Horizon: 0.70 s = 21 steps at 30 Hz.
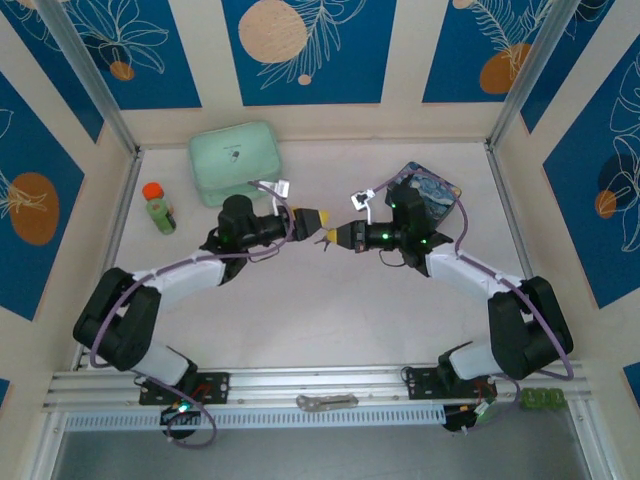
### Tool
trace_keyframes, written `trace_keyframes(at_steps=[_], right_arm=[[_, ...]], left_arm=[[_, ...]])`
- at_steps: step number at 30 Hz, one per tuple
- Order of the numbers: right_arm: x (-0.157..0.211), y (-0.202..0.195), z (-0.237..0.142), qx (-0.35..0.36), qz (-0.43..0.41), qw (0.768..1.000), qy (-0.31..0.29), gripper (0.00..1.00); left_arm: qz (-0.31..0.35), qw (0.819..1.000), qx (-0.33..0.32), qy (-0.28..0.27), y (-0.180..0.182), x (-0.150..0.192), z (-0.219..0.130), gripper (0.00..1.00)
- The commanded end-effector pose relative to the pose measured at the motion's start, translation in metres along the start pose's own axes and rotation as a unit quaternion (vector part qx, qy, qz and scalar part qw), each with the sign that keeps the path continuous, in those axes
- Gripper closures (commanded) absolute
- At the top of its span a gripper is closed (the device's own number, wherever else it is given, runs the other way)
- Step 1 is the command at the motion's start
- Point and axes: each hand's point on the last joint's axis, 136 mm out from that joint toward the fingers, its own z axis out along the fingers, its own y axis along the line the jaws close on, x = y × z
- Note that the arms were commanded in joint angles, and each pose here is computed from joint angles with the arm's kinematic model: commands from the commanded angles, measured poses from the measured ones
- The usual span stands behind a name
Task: Unlock a padlock with a key
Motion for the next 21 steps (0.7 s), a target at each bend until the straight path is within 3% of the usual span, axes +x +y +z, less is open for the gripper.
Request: trace_keyframes(at_steps=[1,2,13,21], right_arm=[[0.000,-0.002,-0.005,0.014,-0.008,1.000,-0.009,1.00],[-0.001,-0.003,-0.005,0.018,-0.008,1.000,-0.013,1.00],[-0.010,0.001,-0.003,0.004,0.023,0.999,-0.039,1.00],[-0.013,-0.003,-0.002,0.002,0.032,0.999,-0.038,1.00]], left_arm=[[-0.009,0.999,-0.001,-0.043,-0.002,-0.014,-0.005,0.00],[-0.014,0.999,0.006,-0.047,-0.004,-0.012,-0.004,0.00],[-0.035,0.998,0.042,-0.040,-0.011,0.009,0.016,0.49],[-0.057,0.995,0.069,-0.038,-0.015,0.017,0.022,0.58]])
